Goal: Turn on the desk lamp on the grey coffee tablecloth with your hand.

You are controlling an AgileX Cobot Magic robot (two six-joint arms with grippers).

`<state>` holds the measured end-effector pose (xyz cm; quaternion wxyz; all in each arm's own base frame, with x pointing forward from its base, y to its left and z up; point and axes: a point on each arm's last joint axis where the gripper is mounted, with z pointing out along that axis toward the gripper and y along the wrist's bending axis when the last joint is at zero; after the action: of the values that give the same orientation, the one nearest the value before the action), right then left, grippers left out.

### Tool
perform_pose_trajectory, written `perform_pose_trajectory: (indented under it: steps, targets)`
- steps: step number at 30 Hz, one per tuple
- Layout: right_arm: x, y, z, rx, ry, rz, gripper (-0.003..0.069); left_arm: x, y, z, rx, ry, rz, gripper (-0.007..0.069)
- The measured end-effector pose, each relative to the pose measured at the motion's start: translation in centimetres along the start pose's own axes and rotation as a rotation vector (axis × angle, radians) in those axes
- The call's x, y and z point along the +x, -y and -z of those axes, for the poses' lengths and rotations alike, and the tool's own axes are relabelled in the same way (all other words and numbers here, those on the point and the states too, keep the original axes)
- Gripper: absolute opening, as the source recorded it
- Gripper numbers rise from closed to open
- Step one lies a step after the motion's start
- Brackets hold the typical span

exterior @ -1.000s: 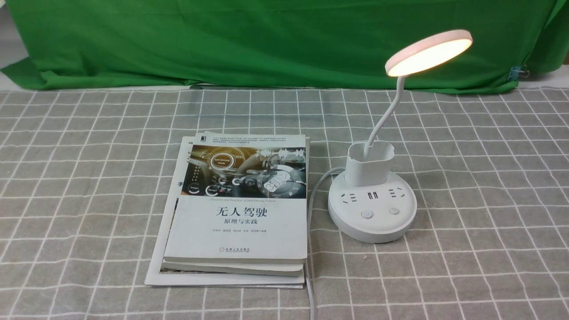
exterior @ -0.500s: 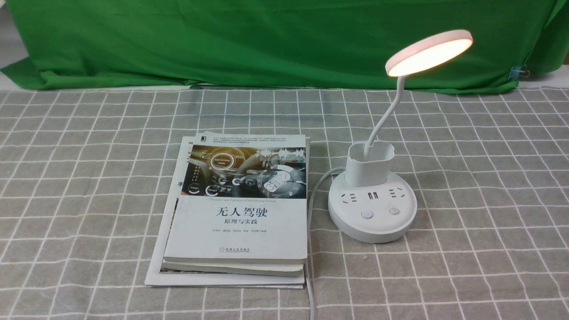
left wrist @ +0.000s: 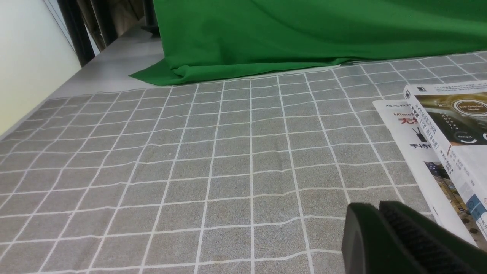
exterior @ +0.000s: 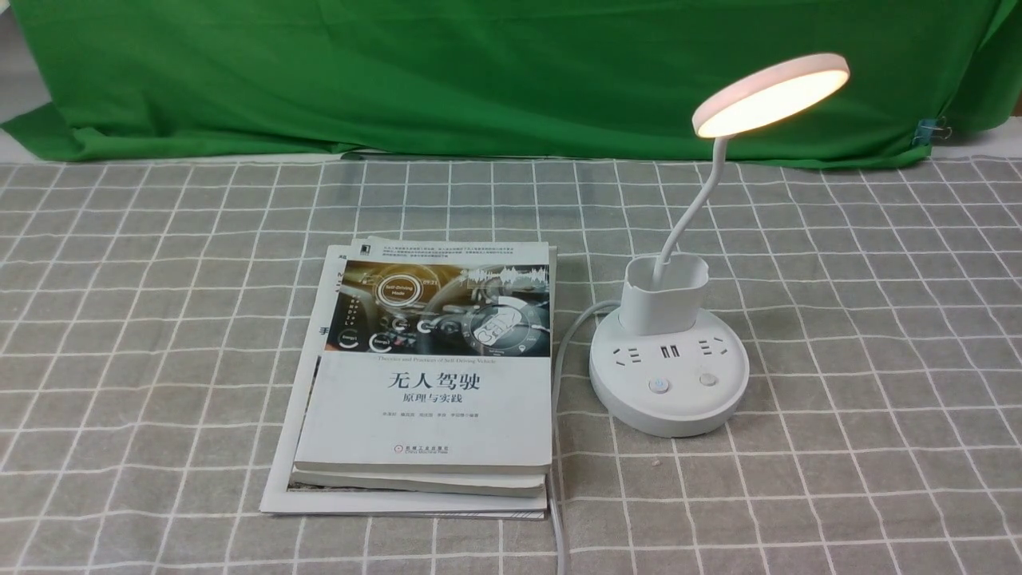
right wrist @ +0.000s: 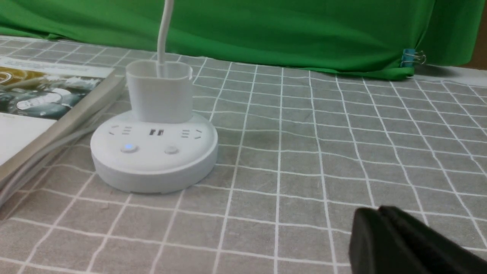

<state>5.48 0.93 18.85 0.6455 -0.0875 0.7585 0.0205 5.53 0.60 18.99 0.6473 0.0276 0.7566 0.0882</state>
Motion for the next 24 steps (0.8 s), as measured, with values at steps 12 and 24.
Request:
perform_pose_trajectory:
  steps: [12, 24]
  targets:
    - [-0.03, 0.01, 0.0, 0.001, 0.003, 0.002, 0.0083, 0.0, 0.0, 0.0, 0.0, 0.0, 0.0, 0.0019]
    - [-0.03, 0.01, 0.0, 0.001, 0.003, 0.002, 0.0106, 0.0, 0.0, 0.0, 0.0, 0.0, 0.0, 0.0019]
